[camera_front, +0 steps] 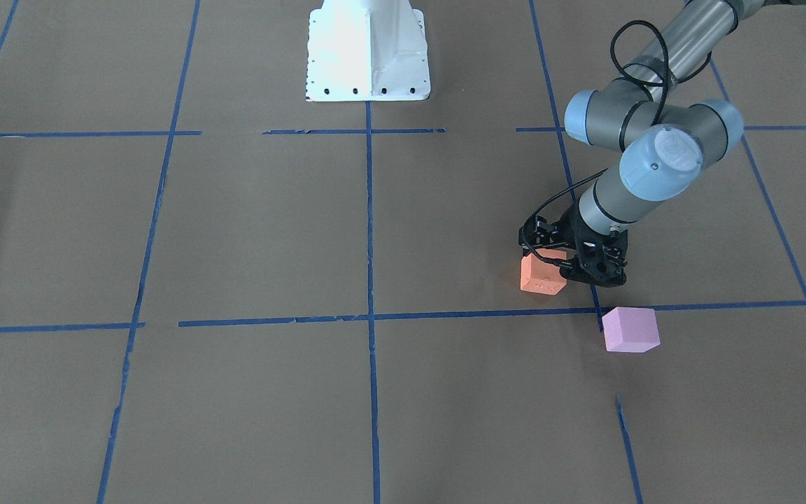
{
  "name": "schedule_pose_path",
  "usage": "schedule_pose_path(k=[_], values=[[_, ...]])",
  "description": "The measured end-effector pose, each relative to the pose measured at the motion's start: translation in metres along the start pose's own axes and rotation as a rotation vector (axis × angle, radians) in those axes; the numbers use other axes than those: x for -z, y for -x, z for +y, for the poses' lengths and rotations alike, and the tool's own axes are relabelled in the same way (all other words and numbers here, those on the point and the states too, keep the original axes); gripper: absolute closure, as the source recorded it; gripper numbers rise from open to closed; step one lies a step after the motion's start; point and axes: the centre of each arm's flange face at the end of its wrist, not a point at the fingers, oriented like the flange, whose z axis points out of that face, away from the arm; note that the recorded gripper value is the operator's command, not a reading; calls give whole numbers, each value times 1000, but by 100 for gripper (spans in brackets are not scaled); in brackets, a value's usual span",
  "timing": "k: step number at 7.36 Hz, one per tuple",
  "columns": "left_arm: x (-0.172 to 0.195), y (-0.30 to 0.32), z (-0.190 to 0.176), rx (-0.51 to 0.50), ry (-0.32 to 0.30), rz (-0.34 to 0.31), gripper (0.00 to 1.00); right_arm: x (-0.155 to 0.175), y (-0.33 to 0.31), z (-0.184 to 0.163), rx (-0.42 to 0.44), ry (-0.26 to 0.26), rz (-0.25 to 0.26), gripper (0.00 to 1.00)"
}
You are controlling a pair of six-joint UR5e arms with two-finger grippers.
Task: Arrange blocks in a line
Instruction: 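Move the left gripper down toward the orange cube, then close the left gripper on the orange cube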
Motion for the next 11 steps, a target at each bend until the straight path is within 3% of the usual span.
schedule_pose_path(k=[5, 9, 10, 11], values=[[-18, -5, -7, 36, 21, -11, 3, 0, 0, 0, 0, 0, 0, 0], [-23, -8, -7, 35, 23, -17, 14, 0, 0, 0, 0, 0, 0, 0], [-24, -9, -6, 34, 22, -17, 30, 0, 0, 0, 0, 0, 0, 0], [-24, -9, -6, 32, 22, -17, 52, 0, 0, 0, 0, 0, 0, 0]])
